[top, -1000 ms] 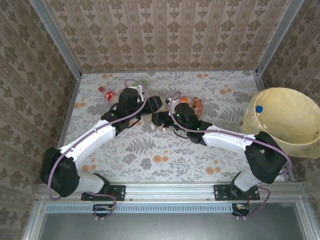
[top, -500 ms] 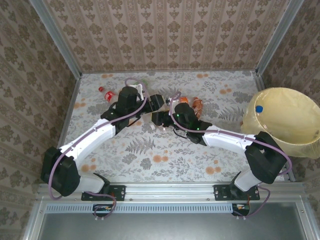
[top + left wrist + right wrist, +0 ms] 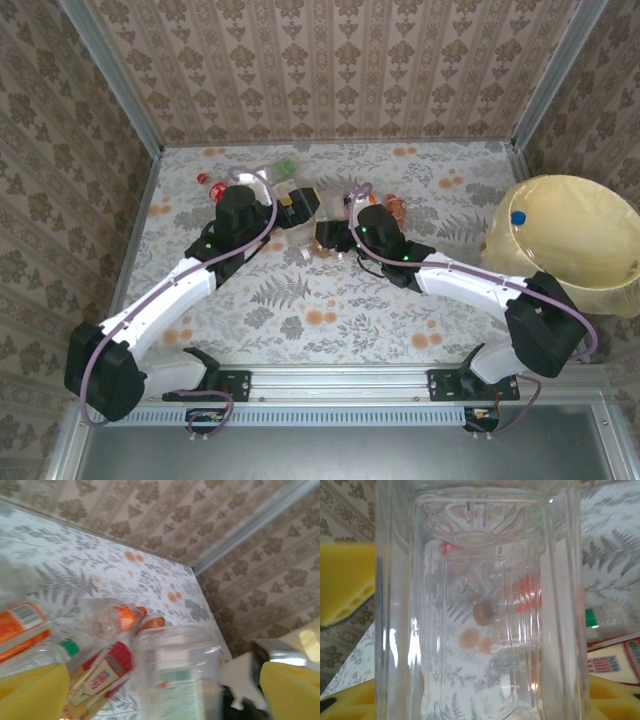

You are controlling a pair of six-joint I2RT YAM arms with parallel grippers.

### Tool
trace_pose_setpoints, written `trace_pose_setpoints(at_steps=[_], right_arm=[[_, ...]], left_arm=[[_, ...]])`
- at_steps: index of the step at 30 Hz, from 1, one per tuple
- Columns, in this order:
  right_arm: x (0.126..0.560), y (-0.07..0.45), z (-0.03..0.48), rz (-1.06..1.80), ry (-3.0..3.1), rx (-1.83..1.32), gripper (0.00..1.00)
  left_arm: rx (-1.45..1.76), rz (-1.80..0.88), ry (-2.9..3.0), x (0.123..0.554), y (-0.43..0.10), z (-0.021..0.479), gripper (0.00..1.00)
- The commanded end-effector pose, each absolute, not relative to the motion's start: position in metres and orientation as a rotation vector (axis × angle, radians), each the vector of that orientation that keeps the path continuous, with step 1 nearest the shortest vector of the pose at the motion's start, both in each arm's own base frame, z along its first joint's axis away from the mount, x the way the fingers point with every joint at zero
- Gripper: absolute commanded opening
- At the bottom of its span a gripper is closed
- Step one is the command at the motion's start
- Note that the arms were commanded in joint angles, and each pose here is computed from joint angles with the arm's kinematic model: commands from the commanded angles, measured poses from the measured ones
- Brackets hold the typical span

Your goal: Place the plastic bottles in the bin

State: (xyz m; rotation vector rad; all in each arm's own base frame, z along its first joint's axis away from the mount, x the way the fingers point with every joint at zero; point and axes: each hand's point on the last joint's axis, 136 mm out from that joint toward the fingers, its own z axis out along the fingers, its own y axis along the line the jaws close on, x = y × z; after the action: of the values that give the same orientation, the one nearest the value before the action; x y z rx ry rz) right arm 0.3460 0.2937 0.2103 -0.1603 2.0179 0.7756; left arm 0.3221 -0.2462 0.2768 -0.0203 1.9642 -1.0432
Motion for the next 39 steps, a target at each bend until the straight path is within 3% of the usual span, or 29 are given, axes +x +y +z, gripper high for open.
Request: trace_pose_setpoints(at_steps=[1, 13, 29, 39], right_arm=[[0.347, 0.26, 0.24, 0.693, 1.964, -0.106, 0.36], [0.324, 0.16, 0.321, 0.481, 1.879, 0.015, 0.35], [0.302, 0.011, 0.422, -0.065, 1.766, 0.228, 0.35], [0.243, -0.076, 0.438, -0.389, 1.758, 0.459, 0.35]], left_arm=[[-0.206, -0.95, 1.906, 0.332, -0.212, 0.273, 1.0], [-0.595, -0.778, 2.048, 0.334, -0.158, 0.196, 1.0], [-0.594, -0.926, 2.231, 0.345, -0.19, 0.169, 1.0], [-0.557, -0.957, 2.323, 0.355, -0.199, 0.162, 1.0]])
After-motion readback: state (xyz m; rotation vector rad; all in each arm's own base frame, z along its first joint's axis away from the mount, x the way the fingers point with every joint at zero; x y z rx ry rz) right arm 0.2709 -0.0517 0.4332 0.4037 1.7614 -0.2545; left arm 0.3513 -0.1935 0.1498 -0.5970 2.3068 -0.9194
